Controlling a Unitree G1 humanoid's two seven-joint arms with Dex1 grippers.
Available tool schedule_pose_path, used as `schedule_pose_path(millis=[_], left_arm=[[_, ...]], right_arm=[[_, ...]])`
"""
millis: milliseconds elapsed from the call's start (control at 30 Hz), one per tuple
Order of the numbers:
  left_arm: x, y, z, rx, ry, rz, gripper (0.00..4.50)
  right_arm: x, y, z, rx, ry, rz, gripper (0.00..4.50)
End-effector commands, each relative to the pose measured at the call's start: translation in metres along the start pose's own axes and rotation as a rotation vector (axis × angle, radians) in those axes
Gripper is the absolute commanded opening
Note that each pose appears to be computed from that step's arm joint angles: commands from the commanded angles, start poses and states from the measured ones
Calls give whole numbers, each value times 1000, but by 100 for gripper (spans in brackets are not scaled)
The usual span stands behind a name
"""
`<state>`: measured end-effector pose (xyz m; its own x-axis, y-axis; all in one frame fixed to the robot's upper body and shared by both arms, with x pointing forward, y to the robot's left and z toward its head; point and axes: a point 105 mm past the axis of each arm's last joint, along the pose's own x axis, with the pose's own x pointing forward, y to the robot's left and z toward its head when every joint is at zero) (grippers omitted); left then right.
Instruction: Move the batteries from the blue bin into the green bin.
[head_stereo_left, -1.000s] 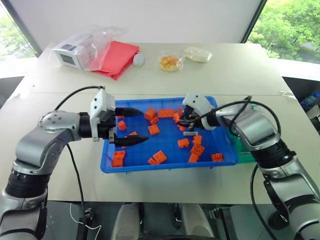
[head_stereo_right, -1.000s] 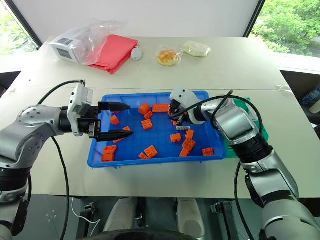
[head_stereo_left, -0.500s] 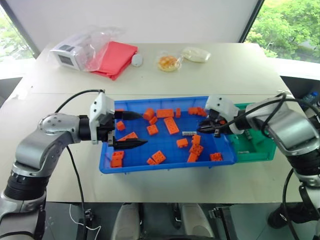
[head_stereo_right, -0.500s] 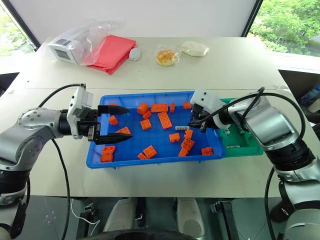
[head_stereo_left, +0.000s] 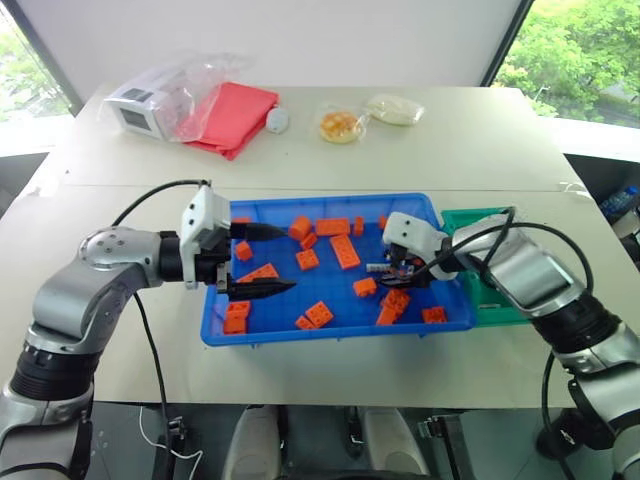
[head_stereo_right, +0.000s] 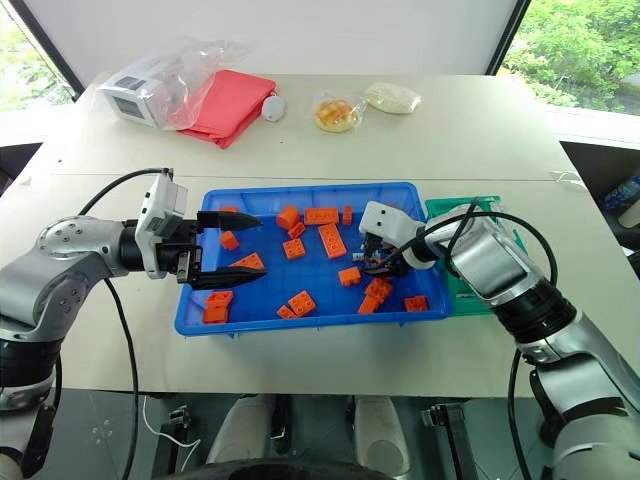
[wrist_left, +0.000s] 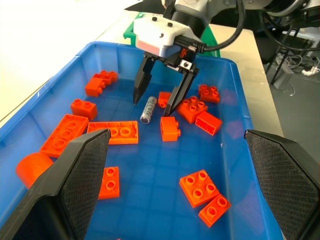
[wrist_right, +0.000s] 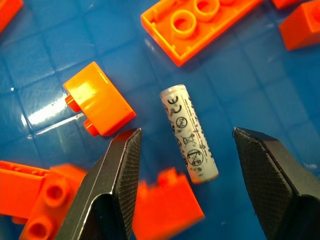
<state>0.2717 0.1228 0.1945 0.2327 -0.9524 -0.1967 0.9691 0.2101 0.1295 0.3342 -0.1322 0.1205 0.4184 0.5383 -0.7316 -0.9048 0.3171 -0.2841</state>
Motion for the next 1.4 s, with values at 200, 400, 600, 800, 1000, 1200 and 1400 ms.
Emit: schedule_pose_path(millis=[200,400,600,800,1000,1200,1400], left_arm=[[-2,-1,8,48,-5,-7,450],[-3,1,6,45,-5,-7,450],[-6,0,2,35,0,-12,450],[-10,2,-1,28,3,-11,450],[-10,6,0,31,1,-14,450],[-35,20,12,17,-3,43,450],[-92,21,20,-13,86,100,450]], right_arm=[[8,3,11,-38,-34,22,13],[-39,-18,39,92,-156,-76,3],[-120,-52,15,344,-204,-309,3],[-151,-41,-39,492,-105,-454,3],[-155,-42,-56,524,-115,-528,245],[-187,-49,-57,288,-240,-490,398],[-226,-31,-87,215,-249,-296,398]])
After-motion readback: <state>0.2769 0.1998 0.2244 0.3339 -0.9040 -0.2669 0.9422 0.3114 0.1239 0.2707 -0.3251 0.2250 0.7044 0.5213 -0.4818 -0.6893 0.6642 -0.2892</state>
